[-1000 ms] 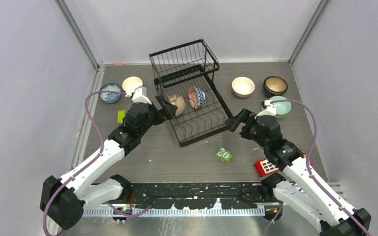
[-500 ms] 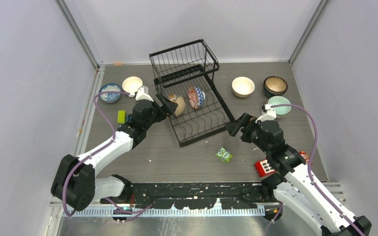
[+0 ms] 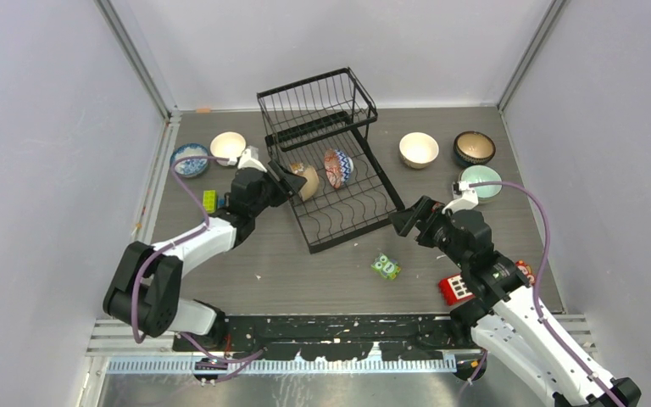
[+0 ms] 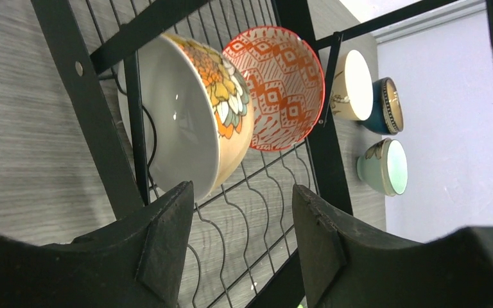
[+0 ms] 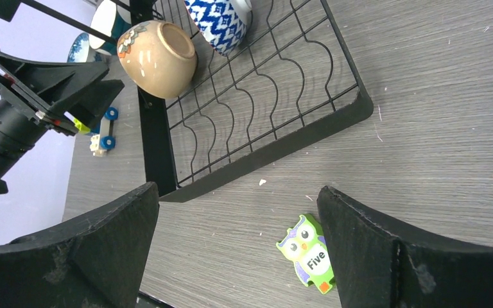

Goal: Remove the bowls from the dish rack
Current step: Pick up the bowl from the dish rack.

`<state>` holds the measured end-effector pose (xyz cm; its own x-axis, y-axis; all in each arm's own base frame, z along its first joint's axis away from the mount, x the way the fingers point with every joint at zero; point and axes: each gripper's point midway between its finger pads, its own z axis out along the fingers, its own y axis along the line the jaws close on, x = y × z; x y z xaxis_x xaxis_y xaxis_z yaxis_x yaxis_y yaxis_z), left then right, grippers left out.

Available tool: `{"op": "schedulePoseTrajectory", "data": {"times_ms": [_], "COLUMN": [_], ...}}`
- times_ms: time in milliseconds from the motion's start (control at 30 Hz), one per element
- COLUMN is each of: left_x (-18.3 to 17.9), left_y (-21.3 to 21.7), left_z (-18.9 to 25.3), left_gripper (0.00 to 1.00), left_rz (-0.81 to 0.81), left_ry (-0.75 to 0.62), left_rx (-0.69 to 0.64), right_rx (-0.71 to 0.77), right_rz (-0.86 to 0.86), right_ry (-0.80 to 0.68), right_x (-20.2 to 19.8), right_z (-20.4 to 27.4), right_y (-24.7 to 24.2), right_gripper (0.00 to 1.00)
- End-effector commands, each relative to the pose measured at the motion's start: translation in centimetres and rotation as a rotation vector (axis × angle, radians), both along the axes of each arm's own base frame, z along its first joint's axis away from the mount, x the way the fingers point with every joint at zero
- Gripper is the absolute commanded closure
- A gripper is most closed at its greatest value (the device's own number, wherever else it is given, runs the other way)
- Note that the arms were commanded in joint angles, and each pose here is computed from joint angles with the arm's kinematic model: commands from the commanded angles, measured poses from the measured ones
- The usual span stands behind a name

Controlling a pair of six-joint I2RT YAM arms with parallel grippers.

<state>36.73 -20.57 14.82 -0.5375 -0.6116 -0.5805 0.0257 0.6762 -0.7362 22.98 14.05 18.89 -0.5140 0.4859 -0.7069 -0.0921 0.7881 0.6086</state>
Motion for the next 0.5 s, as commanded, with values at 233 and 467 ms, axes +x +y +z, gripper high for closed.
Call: {"op": "schedulePoseTrajectory", "data": {"times_ms": [233, 467], "left_x": [2.3, 2.9], "left_y": [-0.3, -0.3], "left_z": [2.2, 1.1], "left_gripper": [0.41, 0.41], "left_rz": [-0.08, -0.072], "left_ry": [-0.1, -0.079], "left_rx": [-0.117, -0.099], "right_rx": [-0.008, -0.007], "right_rz": [0.002, 0.002], "right_ry": [-0.022, -0.029], "right_x": [0.0, 0.0], "right_z": [0.5, 0.8], "right_y": [-0.1, -0.1], "right_gripper": [0.03, 0.04]}}
